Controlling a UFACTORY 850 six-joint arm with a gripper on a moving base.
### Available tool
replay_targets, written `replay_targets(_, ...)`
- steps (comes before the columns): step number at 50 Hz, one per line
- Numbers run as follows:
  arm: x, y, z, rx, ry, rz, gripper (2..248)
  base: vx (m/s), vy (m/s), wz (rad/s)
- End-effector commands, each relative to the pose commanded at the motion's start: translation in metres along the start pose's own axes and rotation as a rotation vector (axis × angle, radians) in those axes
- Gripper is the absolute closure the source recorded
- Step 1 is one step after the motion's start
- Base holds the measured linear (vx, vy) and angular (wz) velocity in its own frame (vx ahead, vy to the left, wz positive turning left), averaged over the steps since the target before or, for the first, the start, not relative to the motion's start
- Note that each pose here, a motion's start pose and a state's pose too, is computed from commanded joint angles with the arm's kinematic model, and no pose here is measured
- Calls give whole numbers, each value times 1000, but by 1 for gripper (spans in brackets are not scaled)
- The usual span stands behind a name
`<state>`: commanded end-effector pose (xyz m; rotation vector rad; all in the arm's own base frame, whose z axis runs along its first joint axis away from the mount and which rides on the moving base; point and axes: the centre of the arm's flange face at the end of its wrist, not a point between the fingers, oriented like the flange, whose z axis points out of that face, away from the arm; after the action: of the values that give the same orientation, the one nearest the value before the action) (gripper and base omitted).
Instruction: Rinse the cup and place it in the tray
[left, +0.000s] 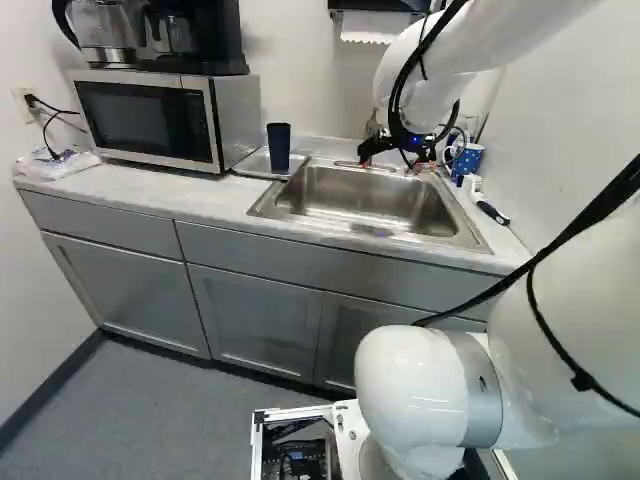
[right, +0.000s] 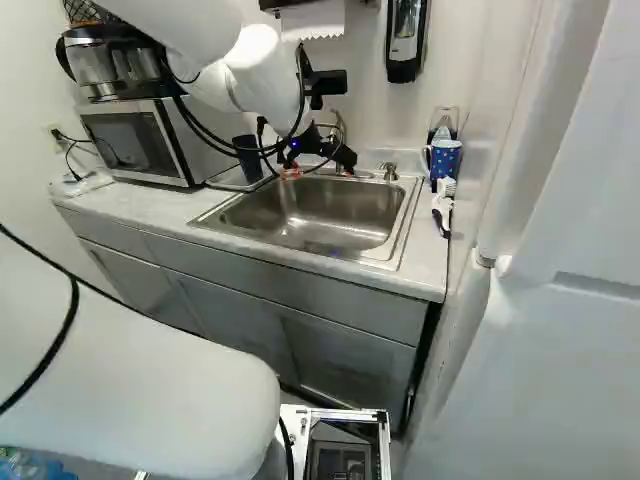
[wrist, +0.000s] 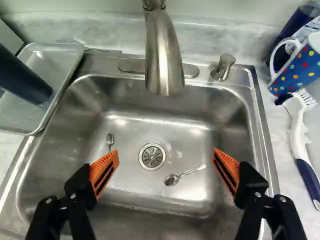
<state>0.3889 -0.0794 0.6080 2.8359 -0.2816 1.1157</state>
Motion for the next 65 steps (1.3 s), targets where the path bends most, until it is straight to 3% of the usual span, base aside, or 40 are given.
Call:
replay_targets(29,0,0,0,0,0,0,3,-16,20,27)
replay_targets(65,0,0,0,0,0,0,3,-46,58,0)
